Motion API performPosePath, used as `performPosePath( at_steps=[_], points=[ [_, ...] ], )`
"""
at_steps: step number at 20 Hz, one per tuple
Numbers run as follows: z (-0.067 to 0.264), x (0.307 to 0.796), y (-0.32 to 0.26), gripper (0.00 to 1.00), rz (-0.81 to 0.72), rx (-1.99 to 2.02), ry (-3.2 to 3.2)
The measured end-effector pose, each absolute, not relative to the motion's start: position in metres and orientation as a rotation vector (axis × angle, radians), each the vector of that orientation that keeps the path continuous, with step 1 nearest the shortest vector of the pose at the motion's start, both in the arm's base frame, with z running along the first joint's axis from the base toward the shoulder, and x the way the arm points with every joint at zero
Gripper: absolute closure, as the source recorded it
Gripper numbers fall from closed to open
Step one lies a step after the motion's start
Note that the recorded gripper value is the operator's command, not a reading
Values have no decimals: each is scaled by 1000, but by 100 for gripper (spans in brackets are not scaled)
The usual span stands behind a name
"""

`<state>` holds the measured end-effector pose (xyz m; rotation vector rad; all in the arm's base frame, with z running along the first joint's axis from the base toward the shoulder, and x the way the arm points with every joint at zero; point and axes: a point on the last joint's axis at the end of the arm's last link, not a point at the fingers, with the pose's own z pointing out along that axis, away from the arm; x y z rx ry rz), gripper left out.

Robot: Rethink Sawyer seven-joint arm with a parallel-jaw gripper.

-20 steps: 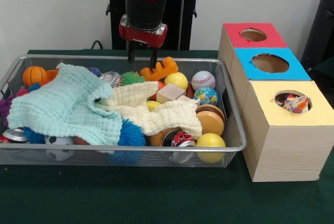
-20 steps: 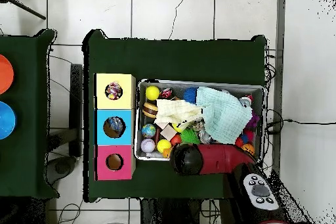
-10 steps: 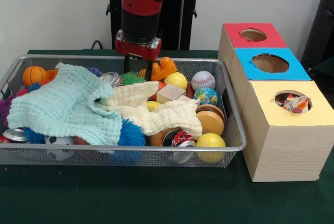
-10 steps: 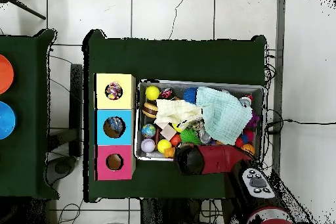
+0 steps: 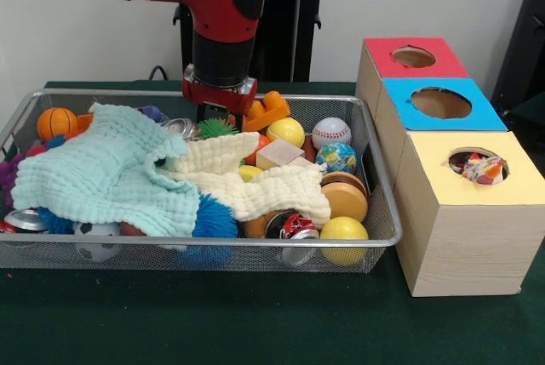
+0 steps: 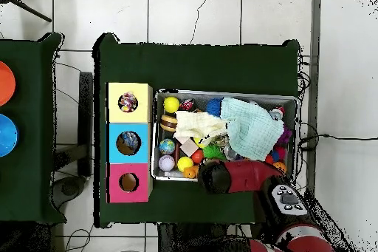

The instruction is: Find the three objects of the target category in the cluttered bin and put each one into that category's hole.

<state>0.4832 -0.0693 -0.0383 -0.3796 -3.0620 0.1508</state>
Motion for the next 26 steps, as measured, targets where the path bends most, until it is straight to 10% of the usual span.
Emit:
performPosePath(
  at_steps=[26],
  points=[
    [-42, 485, -89, 0, 192, -331, -3079]
  ],
)
